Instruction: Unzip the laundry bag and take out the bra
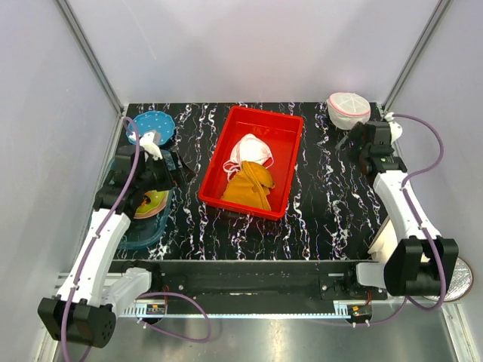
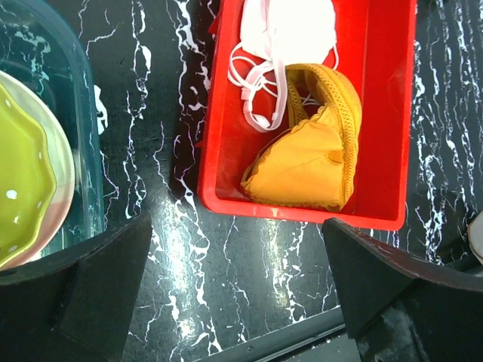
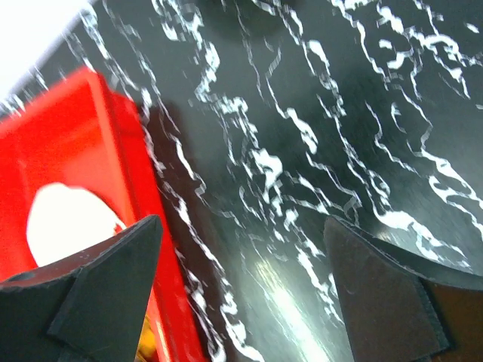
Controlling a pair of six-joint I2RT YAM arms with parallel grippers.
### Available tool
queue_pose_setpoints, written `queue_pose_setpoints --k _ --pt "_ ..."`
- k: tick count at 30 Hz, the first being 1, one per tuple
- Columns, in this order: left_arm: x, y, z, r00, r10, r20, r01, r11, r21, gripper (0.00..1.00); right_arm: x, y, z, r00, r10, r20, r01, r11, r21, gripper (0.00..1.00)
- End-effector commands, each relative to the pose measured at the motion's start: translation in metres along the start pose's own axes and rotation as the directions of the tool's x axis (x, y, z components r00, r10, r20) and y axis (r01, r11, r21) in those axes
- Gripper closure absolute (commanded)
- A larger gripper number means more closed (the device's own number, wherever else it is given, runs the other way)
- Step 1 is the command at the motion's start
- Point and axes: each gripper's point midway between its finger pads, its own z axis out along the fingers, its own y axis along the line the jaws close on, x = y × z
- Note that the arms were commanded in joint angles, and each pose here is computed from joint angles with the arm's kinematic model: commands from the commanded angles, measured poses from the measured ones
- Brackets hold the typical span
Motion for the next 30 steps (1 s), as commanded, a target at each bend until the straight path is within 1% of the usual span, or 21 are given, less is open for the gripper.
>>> queue_pose_setpoints --k 1,2,4,5,7,8,10,11,15,17,18,20,21,23,24,25,26,27,28,29,30 --pt "0.002 0.002 0.015 1.0 0.005 -0.02 -0.005 1.0 0.017 0.01 -0.069 0.043 0.007 0.967 0.182 0.181 -0.15 0.973 -0.178 0.05" --pt "0.001 0.002 0.016 1.0 0.0 -0.021 0.0 1.0 0.016 0.01 -0.091 0.036 0.021 0.955 0.197 0.222 -0.171 0.977 -0.131 0.05" --pt "-0.001 0.002 0.017 1.0 0.002 -0.013 -0.002 1.0 0.01 0.01 -0.115 0.017 0.041 0.938 0.247 0.243 -0.232 0.969 -0.09 0.03" --pt "-0.002 0.004 0.018 1.0 0.005 -0.012 -0.005 1.0 0.003 0.01 -0.126 0.016 0.06 0.935 0.267 0.232 -0.253 0.963 -0.089 0.02" --pt "-0.007 0.006 0.018 1.0 0.011 -0.002 -0.011 1.0 -0.014 0.01 -0.141 0.014 0.081 0.922 0.321 0.214 -0.306 0.947 -0.101 0.0" --pt "-0.006 0.008 0.021 1.0 0.018 -0.012 -0.018 1.0 -0.02 0.01 -0.153 0.012 0.101 0.917 0.346 0.199 -0.33 0.938 -0.11 0.0" --pt "-0.008 0.009 0.021 1.0 0.023 -0.02 -0.023 0.999 -0.033 0.01 -0.164 0.01 0.122 0.896 0.402 0.188 -0.386 0.915 -0.12 0.0" --pt "-0.008 0.01 0.023 0.999 0.024 -0.025 -0.025 0.999 -0.039 0.01 -0.169 0.009 0.143 0.891 0.42 0.172 -0.404 0.907 -0.121 0.0" --pt "-0.006 0.014 0.026 0.999 0.016 -0.03 -0.017 0.998 -0.059 0.01 -0.174 0.008 0.199 0.882 0.447 0.147 -0.437 0.894 -0.098 0.0" --pt "-0.005 0.015 0.027 0.999 0.012 -0.034 -0.014 0.998 -0.061 0.01 -0.17 0.007 0.229 0.872 0.478 0.102 -0.471 0.878 -0.086 0.0" --pt "-0.004 0.015 0.027 0.999 0.012 -0.038 -0.014 0.998 -0.063 0.01 -0.169 0.006 0.238 0.867 0.488 0.097 -0.482 0.873 -0.079 0.0" --pt "-0.002 0.016 0.027 0.999 0.008 -0.041 -0.01 0.998 -0.068 0.01 -0.165 0.016 0.257 0.865 0.498 0.05 -0.491 0.864 -0.116 0.02" --pt "-0.001 0.017 0.026 0.999 0.006 -0.039 -0.009 0.997 -0.072 0.01 -0.166 0.018 0.262 0.864 0.502 0.043 -0.493 0.861 -0.126 0.08" --pt "-0.001 0.018 0.026 0.999 -0.001 -0.036 -0.002 0.997 -0.08 0.01 -0.161 0.021 0.275 0.862 0.507 0.006 -0.503 0.855 -0.127 0.16" --pt "-0.002 0.018 0.026 0.999 -0.001 -0.036 -0.002 0.997 -0.076 0.01 -0.159 0.023 0.277 0.862 0.506 -0.009 -0.503 0.855 -0.126 0.33" --pt "0.0 0.017 0.028 0.999 0.001 -0.047 -0.004 0.998 -0.067 0.01 -0.156 0.024 0.277 0.864 0.502 -0.021 -0.501 0.856 -0.127 0.41" --pt "-0.002 0.015 0.027 0.999 0.005 -0.046 -0.008 0.998 -0.062 0.01 -0.153 0.024 0.274 0.867 0.498 -0.028 -0.497 0.859 -0.121 0.54" --pt "-0.006 0.013 0.028 0.999 0.009 -0.042 -0.011 0.998 -0.057 0.01 -0.154 0.024 0.268 0.87 0.493 -0.02 -0.491 0.863 -0.116 0.71" --pt "-0.008 0.011 0.027 0.999 0.011 -0.043 -0.013 0.999 -0.051 0.01 -0.156 0.025 0.263 0.876 0.483 0.0 -0.48 0.869 -0.123 1.0" --pt "-0.01 0.01 0.028 0.999 0.01 -0.043 -0.012 0.999 -0.047 0.01 -0.152 0.018 0.248 0.875 0.483 0.015 -0.479 0.872 -0.104 1.0" --pt "-0.011 0.007 0.028 0.999 0.01 -0.042 -0.012 0.999 -0.036 0.01 -0.15 0.018 0.238 0.877 0.48 0.026 -0.474 0.873 -0.118 1.0"
